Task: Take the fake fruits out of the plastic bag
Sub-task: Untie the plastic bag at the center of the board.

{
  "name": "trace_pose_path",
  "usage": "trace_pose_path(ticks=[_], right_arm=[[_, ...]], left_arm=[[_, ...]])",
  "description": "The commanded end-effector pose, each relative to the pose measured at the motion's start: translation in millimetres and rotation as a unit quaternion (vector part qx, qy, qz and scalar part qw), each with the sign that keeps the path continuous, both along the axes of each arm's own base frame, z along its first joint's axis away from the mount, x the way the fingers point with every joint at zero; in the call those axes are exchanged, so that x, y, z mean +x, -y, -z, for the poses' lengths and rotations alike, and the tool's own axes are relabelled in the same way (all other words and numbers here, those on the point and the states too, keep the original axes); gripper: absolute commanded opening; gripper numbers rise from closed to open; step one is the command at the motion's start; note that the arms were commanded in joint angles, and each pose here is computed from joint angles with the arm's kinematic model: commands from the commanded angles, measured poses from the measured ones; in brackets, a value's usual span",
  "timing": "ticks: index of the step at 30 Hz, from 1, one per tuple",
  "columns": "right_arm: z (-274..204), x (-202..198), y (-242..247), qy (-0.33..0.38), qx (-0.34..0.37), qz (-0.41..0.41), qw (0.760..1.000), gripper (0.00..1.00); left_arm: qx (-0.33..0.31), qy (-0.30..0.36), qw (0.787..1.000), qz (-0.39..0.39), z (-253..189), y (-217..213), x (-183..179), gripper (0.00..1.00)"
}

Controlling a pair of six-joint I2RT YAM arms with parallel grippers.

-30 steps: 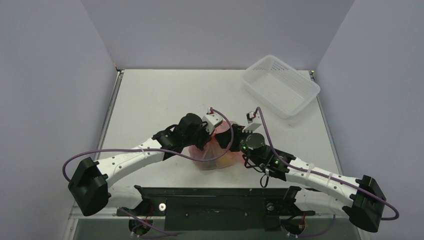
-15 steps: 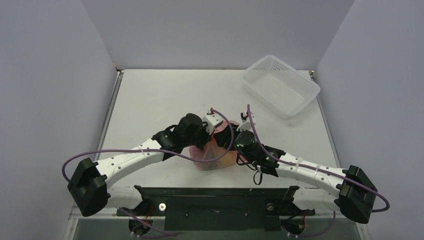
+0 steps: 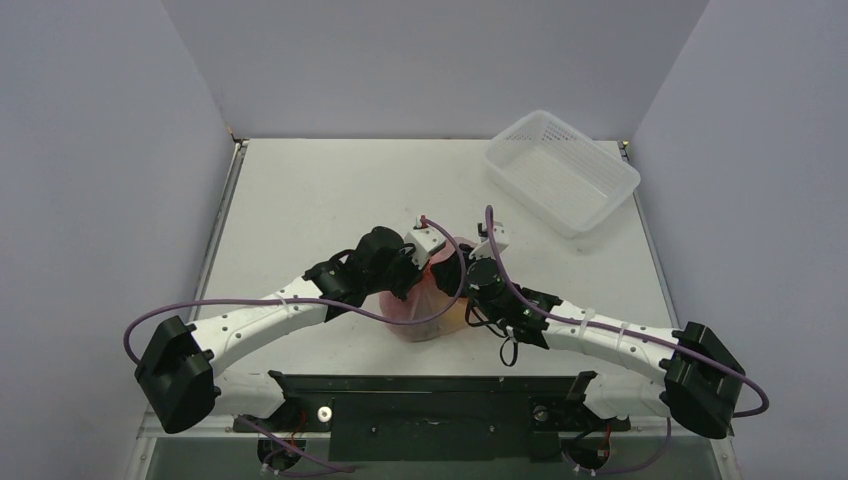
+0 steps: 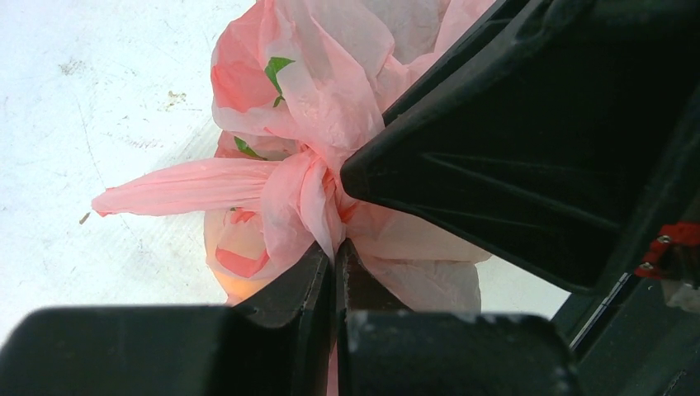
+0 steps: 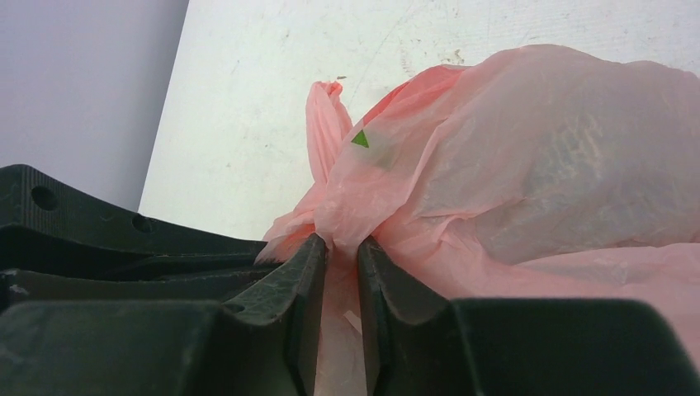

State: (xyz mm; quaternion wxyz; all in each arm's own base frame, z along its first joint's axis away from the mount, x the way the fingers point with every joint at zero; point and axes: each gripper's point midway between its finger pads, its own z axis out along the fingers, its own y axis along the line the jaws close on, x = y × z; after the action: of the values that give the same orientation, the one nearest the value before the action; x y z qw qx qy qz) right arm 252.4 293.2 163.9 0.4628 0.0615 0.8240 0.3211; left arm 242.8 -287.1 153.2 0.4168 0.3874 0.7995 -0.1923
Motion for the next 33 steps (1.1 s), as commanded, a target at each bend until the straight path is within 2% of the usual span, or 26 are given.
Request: trace_pose_path(ticks=[1, 7, 9, 20, 25, 33], right_arm=[[-27, 13, -2, 0.033, 0.025, 0.02, 0.999, 0.15], [-30, 18, 16, 0.04, 0.013, 0.042, 0.998, 0.06], [-30, 20, 25, 0.04, 0.014, 0.049, 0.998, 0.0], [-30, 27, 86, 0.049, 0.033, 0.061, 0.996, 0.0], [-32, 26, 92, 0.045, 0.042, 0.049, 0.997, 0.0], [-15, 43, 137, 0.005, 0.054, 0.089, 0.995, 0.0]], left_arm=[[-0.045, 0.04, 0.998, 0.012, -33, 12, 5, 0.0], [-0.047, 0.044, 0.998, 0.012, -35, 11, 4, 0.0], [-0.048, 0.045, 0.998, 0.013, -36, 11, 4, 0.0], [-0.033, 0.058, 0.997, -0.034, -35, -3, 19, 0.0], [-0.03, 0.06, 0.997, -0.036, -34, -4, 19, 0.0], [-0.032, 0.071, 0.996, -0.046, -40, -10, 22, 0.0]])
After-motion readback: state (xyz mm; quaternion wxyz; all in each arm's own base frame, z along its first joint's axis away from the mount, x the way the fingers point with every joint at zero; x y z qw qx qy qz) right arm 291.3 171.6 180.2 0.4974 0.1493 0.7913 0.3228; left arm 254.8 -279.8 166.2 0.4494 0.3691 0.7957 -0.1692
